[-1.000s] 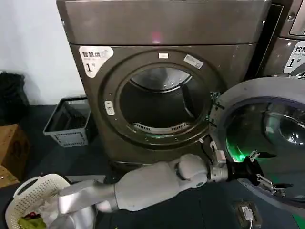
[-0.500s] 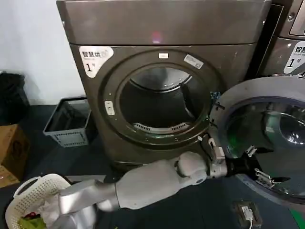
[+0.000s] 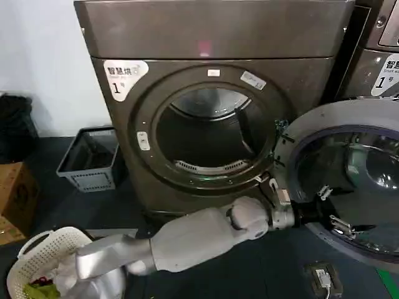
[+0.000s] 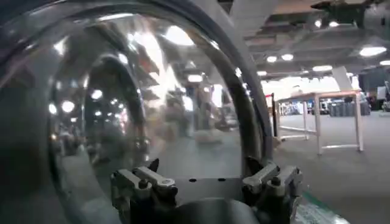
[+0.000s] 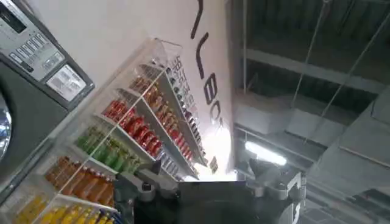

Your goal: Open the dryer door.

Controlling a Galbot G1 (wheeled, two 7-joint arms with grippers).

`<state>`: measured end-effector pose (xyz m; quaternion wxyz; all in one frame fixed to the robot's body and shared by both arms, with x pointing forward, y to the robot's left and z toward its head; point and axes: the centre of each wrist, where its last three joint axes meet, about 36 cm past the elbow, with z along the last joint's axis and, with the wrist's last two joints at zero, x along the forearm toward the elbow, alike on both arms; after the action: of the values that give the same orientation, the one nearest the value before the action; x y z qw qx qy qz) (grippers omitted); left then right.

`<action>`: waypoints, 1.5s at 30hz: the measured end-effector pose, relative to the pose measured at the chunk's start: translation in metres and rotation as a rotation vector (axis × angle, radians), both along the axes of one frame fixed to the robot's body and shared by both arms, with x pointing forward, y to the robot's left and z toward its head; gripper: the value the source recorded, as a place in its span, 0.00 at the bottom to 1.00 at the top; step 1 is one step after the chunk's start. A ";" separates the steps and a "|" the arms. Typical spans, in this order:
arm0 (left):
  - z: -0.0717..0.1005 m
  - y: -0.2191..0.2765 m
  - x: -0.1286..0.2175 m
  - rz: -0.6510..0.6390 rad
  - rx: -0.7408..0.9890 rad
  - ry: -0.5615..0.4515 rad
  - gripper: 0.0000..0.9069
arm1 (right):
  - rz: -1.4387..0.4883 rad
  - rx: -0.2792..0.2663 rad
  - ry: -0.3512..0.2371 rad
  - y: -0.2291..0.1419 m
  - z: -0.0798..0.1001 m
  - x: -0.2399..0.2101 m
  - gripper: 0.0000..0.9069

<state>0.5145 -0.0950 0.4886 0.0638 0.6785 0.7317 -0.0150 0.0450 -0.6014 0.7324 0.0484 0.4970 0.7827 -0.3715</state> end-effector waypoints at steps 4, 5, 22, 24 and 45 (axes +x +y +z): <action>0.001 0.004 0.000 0.002 -0.026 -0.014 1.00 | 0.007 -0.001 -0.003 -0.001 0.001 0.003 1.00; 0.001 0.006 0.000 0.001 -0.033 -0.018 1.00 | 0.008 -0.001 -0.003 -0.001 0.001 0.004 1.00; -0.004 0.045 -0.004 0.002 -0.132 -0.081 1.00 | 0.022 -0.001 -0.004 -0.003 0.002 0.008 1.00; -0.004 0.053 -0.006 0.004 -0.135 -0.085 1.00 | 0.023 -0.001 -0.003 -0.003 0.002 0.009 1.00; 0.002 0.149 -0.027 0.092 -0.106 -0.101 1.00 | 0.030 -0.014 -0.003 0.001 0.005 0.010 1.00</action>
<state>0.4878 0.0535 0.4904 0.1371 0.6397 0.7561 -0.0166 0.0546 -0.6002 0.7374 0.0587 0.4855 0.7874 -0.3752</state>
